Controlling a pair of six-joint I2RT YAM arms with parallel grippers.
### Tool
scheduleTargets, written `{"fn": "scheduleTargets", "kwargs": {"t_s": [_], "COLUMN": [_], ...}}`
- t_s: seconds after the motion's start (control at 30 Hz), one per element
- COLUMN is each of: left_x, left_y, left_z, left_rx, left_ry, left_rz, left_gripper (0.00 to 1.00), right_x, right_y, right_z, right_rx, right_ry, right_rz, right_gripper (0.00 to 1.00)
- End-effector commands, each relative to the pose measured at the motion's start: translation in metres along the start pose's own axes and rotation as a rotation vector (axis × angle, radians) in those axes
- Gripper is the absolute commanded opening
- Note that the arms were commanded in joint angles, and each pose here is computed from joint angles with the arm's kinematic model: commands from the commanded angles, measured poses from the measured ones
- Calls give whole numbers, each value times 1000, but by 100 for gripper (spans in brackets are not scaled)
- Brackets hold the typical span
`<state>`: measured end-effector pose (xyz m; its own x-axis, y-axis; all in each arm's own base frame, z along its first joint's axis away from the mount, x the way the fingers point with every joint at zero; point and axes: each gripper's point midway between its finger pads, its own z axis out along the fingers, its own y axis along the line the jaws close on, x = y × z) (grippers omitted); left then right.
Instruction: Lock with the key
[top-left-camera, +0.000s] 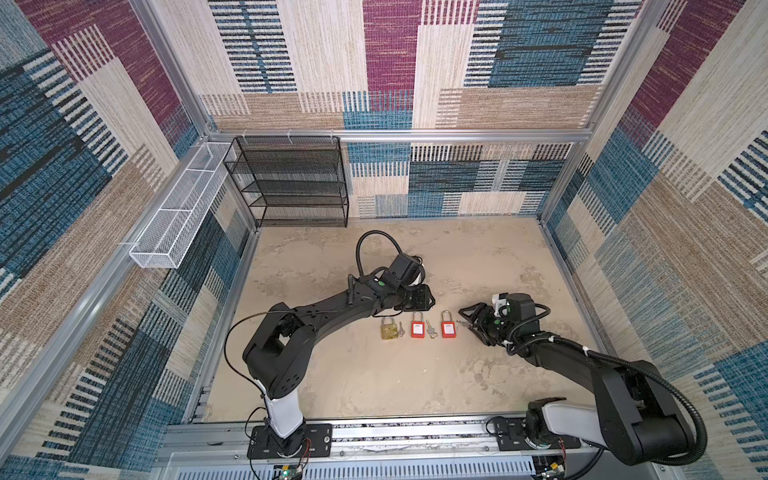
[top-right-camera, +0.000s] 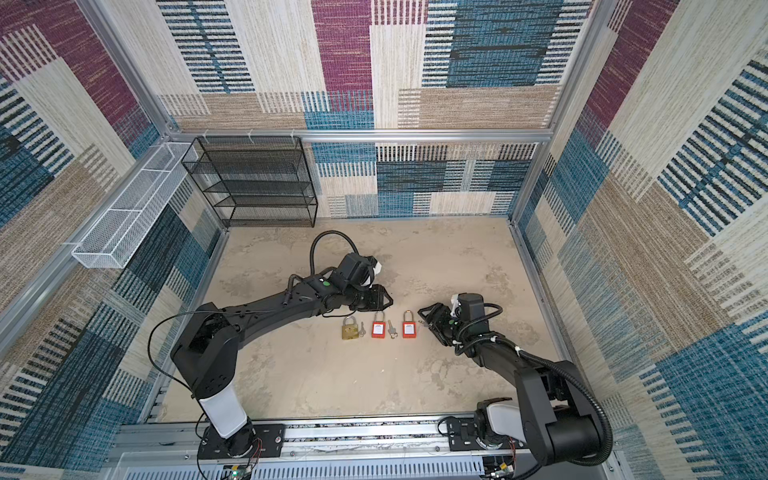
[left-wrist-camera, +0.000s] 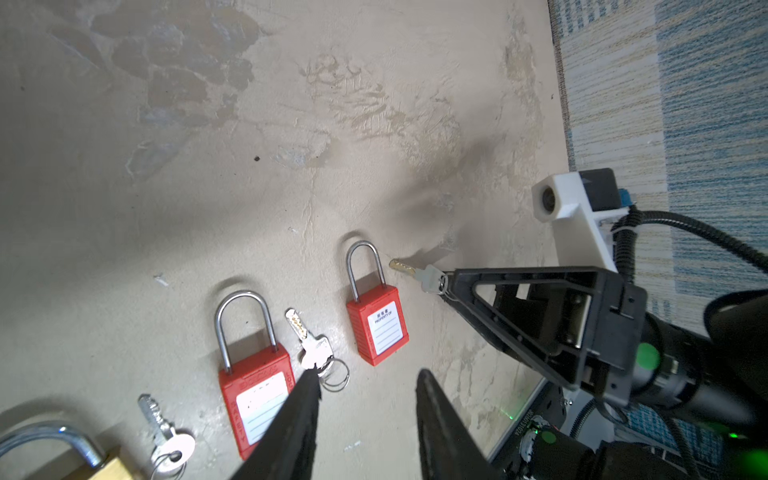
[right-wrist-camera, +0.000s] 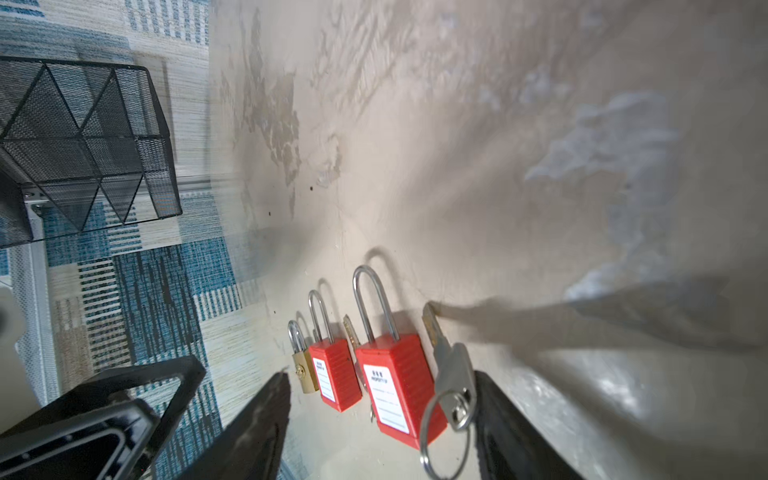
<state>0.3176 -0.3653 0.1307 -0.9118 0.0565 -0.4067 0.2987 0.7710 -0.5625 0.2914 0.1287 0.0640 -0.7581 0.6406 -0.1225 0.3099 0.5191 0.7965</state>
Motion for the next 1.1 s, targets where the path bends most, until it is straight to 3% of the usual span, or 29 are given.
{"fn": "scheduleTargets", "kwargs": {"t_s": [0.0, 0.23, 0.57, 0.8, 1.07], "left_x": [-4, -7, -10, -11, -8], "left_y": [-1, 3, 6, 7, 8], "left_z": [-4, -8, -16, -24, -25], "left_rx": [3, -3, -4, -8, -7], "left_ry": [-10, -14, -23, -34, -37], "left_rz": [4, 0, -8, -10, -24], "left_gripper": [40, 40, 41, 40, 41], "right_x": [-5, 4, -14, -43, -34], "right_y": [-15, 0, 1, 1, -3], "right_z": [-4, -8, -13, 2, 15], "right_rx": [95, 84, 114, 76, 39], "right_ry": [-32, 20, -48, 54, 125], "right_rz": [-26, -86, -167, -168, -152], "right_gripper": [72, 73, 77, 77, 75]}}
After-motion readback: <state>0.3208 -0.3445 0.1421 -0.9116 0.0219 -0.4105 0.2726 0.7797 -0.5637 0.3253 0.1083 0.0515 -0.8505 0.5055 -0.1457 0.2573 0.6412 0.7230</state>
